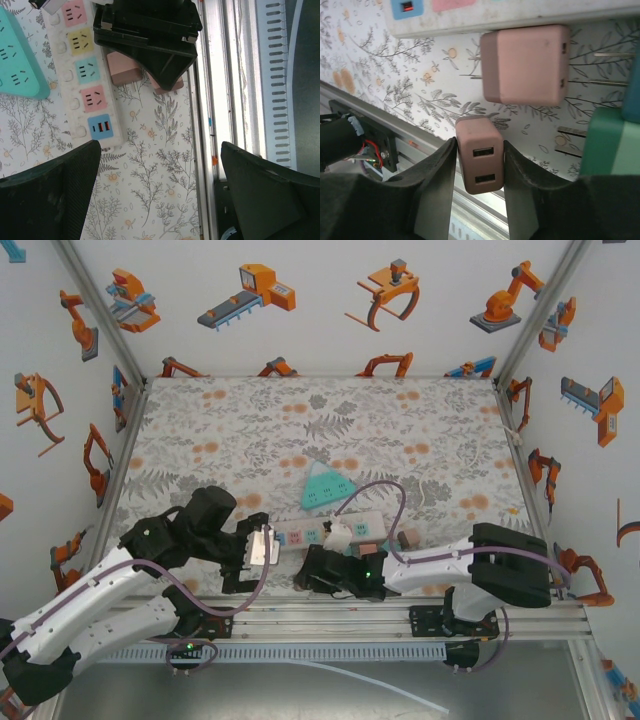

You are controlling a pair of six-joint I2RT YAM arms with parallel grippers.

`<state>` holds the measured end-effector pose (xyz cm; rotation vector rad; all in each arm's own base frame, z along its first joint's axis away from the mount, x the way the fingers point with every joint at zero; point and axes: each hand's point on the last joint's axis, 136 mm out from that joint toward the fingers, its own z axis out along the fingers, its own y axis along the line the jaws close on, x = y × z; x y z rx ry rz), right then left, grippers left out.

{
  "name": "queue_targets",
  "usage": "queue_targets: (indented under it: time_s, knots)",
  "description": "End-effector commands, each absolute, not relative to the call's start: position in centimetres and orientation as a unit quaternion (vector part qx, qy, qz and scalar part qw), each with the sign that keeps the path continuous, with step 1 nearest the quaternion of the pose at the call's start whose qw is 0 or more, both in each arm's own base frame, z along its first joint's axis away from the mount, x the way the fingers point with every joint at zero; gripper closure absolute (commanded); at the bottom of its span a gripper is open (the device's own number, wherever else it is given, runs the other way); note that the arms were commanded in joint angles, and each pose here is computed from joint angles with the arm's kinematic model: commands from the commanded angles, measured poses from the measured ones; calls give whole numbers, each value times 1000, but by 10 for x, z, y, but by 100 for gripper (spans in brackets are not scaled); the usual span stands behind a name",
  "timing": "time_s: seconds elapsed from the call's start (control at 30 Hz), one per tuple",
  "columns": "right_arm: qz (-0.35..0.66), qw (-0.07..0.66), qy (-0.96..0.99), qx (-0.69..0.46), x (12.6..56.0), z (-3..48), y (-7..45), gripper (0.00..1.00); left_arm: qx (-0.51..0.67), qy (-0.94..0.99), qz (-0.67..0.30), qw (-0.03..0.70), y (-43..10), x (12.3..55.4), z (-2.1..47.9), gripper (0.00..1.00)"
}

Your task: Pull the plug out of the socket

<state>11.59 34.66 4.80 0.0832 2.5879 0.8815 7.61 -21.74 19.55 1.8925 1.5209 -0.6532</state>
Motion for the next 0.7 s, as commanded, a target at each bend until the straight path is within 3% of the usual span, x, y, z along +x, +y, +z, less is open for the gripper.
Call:
queue_targets:
  time_s: [0.0,0.27,0.5,0.67]
  knots:
    - [279,214,935,45,120,40,333,59,722,571,-250,301,-217,73,190,3]
    - [267,226,936,50,123,48,320,45,718,575,-249,303,-217,73,192,3]
    - [264,237,934,47,123,68,305,43,709,585,-252,303,-217,74,193,3]
    - [258,288,922,22,136,106,287,42,678,612,-244,326,-221,87,200,3]
